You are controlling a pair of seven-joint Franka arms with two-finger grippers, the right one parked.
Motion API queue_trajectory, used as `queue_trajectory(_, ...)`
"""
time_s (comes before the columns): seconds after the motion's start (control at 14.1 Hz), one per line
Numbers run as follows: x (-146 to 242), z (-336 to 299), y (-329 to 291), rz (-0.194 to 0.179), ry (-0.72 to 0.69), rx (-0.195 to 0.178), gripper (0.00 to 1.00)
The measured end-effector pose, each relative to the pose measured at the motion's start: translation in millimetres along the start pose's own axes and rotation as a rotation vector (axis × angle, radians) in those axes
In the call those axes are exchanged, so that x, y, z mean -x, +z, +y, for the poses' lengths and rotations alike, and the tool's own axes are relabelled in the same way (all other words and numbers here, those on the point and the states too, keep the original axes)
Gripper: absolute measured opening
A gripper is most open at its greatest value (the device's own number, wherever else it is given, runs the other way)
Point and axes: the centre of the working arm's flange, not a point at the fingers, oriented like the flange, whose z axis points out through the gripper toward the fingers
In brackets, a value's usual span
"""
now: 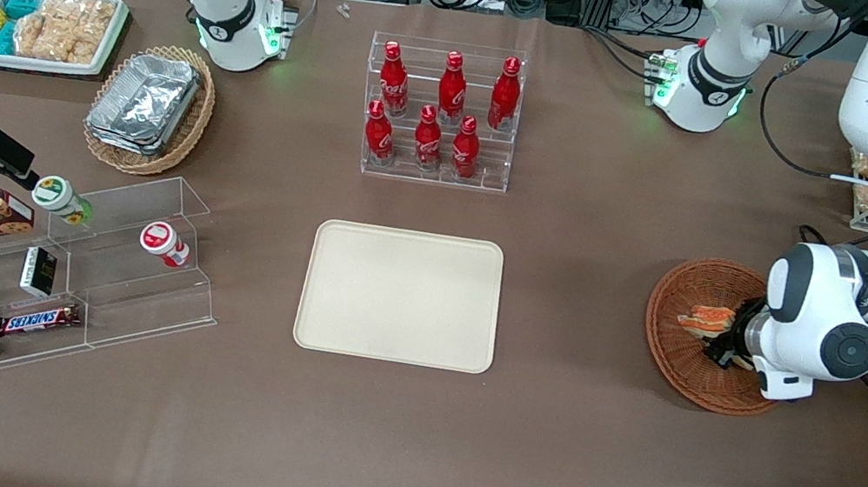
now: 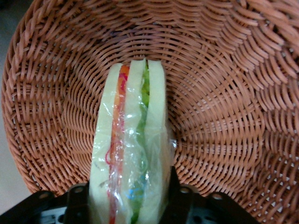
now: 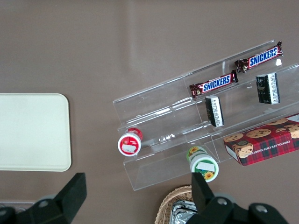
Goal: Place sandwich from basket to tray
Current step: 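Lift the sandwich out of the basket with the left gripper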
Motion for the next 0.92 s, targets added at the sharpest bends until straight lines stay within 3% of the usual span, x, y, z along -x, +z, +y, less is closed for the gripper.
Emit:
queue_trajectory(0.14,0.5,-1.6,-13.4,0.005,-0.002,0.011,0.39)
queue_trajectory(0.35,12.4,-17.6,-73.3,0.000,0.025,0.012,0.34)
queue_trajectory(0.5,38.7,-35.7,-130.2,-0.013,0.135,-0.001,0.25)
queue_trajectory(0.57,59.2,-41.6,-156.3,-0.022,0.197,-0.003,0.20)
queue_trajectory(0.71,114.0,-41.0,-197.8,-0.035,0.317,0.009,0.20)
queue_trajectory(0.92,210.8,-12.4,-218.3,-0.017,0.495,0.033,0.20)
